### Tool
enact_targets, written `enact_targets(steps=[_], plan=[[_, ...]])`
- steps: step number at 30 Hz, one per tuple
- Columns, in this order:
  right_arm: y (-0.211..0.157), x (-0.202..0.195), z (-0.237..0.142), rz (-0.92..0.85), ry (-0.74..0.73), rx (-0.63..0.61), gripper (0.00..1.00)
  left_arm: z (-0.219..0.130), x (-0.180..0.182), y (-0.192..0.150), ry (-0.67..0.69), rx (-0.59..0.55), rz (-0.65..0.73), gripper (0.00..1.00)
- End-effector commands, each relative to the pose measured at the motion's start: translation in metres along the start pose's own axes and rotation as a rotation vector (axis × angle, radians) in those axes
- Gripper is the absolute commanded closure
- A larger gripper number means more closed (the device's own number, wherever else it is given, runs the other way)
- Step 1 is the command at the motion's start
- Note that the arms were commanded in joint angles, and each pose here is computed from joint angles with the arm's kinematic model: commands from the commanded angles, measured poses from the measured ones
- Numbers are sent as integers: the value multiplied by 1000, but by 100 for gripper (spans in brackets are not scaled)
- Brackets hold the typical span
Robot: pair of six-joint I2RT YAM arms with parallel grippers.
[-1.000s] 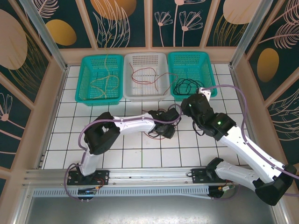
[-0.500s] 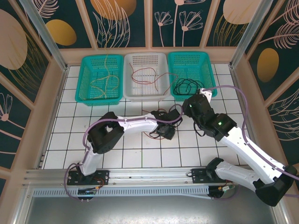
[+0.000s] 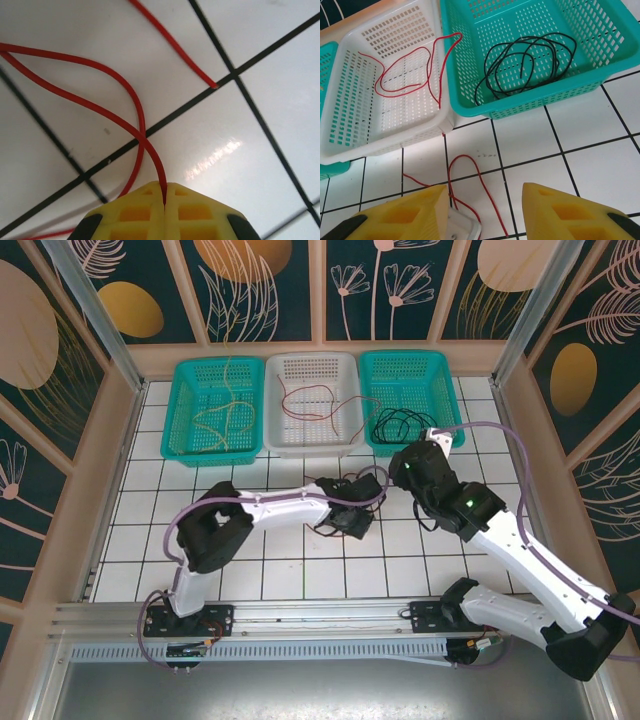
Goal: Untangle the cables
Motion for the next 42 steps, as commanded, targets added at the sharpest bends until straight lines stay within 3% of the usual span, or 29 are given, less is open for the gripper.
enact_targets(steps=[1, 11, 19, 30, 42], plan=[[17, 8, -8, 23, 36, -67, 58, -54, -5, 13, -52, -181, -25, 100], [17, 5, -8, 38, 42, -74, 58, -188, 12, 20, -146, -637, -163, 100], [15, 6, -6, 40, 48, -58, 59, -265, 32, 55, -65, -828, -223, 100], [7, 4, -1, 48, 50, -37, 59, -317, 55, 98, 29, -946, -197, 100], [2, 4, 3, 47, 59, -9, 61, -275, 89, 182, 134, -872, -217, 100]])
Point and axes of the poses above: each hand's point on the last joint's axis, 136 mm out from that joint toward the fingers, its own z axis out along the fingers, its own x axis along the line the jaws close on, y = z × x, the point moved 10 cm from there along -z, back along the fingers, and after that the axes turned 1 degree about z, right-handed, at the moved point
